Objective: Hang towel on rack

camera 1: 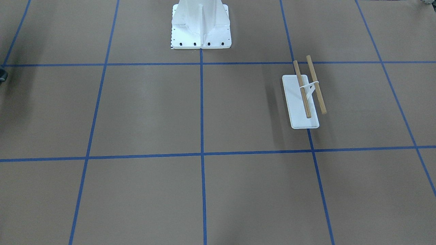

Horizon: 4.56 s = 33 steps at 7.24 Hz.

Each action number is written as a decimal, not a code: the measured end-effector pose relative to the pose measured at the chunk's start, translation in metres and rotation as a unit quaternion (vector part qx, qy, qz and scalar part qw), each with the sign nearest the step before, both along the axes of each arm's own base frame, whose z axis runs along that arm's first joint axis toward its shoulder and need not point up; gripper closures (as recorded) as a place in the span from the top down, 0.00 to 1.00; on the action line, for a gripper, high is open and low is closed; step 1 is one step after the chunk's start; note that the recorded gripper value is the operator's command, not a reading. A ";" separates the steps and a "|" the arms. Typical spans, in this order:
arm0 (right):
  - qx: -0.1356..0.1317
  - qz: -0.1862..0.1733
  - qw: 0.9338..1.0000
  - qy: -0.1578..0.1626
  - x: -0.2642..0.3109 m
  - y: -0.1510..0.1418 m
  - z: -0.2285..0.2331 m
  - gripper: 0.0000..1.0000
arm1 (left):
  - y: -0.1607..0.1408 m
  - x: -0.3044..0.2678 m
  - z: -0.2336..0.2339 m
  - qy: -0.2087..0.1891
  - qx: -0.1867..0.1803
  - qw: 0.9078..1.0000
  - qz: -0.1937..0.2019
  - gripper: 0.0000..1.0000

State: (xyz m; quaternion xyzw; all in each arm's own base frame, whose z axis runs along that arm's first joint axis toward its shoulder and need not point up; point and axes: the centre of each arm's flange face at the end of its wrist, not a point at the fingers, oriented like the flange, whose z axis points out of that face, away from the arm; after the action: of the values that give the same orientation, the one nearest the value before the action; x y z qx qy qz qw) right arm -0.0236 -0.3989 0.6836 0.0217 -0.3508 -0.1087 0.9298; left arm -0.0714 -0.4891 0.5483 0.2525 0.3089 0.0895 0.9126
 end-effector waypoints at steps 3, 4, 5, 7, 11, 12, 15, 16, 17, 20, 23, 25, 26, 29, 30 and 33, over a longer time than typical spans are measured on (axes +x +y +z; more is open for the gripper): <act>0.009 0.001 1.000 -0.008 -0.035 0.029 0.035 0.48 | 0.001 0.000 0.001 0.001 -0.002 1.000 -0.001 0.99; 0.007 -0.003 1.000 -0.004 -0.043 0.032 0.037 0.21 | 0.001 0.000 0.001 0.000 -0.002 1.000 -0.001 0.99; 0.007 -0.009 1.000 0.002 -0.050 0.033 0.039 0.11 | 0.001 0.000 0.001 0.000 -0.002 1.000 -0.002 0.99; 0.007 -0.017 1.000 0.013 -0.057 0.037 0.043 0.00 | 0.001 0.000 0.002 0.000 -0.002 1.000 -0.002 0.99; 0.034 -0.021 0.999 0.025 -0.052 0.035 0.033 0.00 | 0.001 0.000 0.001 0.004 -0.006 1.000 -0.006 0.99; 0.051 -0.014 0.998 0.017 -0.049 0.025 0.016 0.00 | 0.001 0.000 0.001 0.004 -0.007 1.000 -0.007 0.99; 0.130 0.014 0.991 -0.039 -0.058 -0.060 -0.080 0.00 | 0.000 0.000 -0.002 0.005 0.004 1.000 -0.007 0.99; 0.150 0.018 0.987 -0.052 -0.067 -0.099 -0.122 0.00 | -0.002 0.001 -0.006 0.005 0.008 1.000 -0.006 0.99; 0.163 0.022 0.985 -0.059 -0.079 -0.139 -0.171 0.00 | -0.009 0.002 -0.014 0.006 0.015 1.000 -0.006 0.99; 0.195 0.028 0.978 -0.072 -0.105 -0.219 -0.291 0.00 | -0.066 0.020 -0.061 0.012 0.051 0.999 0.010 0.99; 0.199 0.048 0.974 -0.096 -0.171 -0.250 -0.376 0.00 | -0.165 0.096 -0.143 0.101 0.016 0.995 0.012 0.99; 0.207 0.078 0.971 -0.085 -0.238 -0.246 -0.422 0.00 | -0.184 0.203 -0.224 0.182 -0.061 0.981 -0.008 0.99; 0.213 0.093 0.969 -0.081 -0.266 -0.240 -0.441 0.00 | -0.188 0.246 -0.256 0.216 -0.111 0.970 -0.031 0.99; 0.251 0.125 0.957 -0.073 -0.353 -0.207 -0.500 0.00 | -0.206 0.377 -0.318 0.293 -0.220 0.919 -0.144 0.98; 0.262 0.131 0.954 -0.070 -0.373 -0.196 -0.512 0.00 | -0.212 0.408 -0.340 0.327 -0.258 0.892 -0.177 0.98; 0.303 0.143 0.939 -0.072 -0.429 -0.157 -0.555 0.00 | -0.202 0.472 -0.409 0.391 -0.340 0.825 -0.225 0.98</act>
State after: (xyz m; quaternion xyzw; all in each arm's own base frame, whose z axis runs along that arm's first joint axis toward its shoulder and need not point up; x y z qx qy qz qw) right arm -0.4530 -0.5562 0.1286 0.3605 -0.3603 -0.0742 0.8572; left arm 0.4006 -0.6906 0.1393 0.0030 0.5857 -0.3351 0.7380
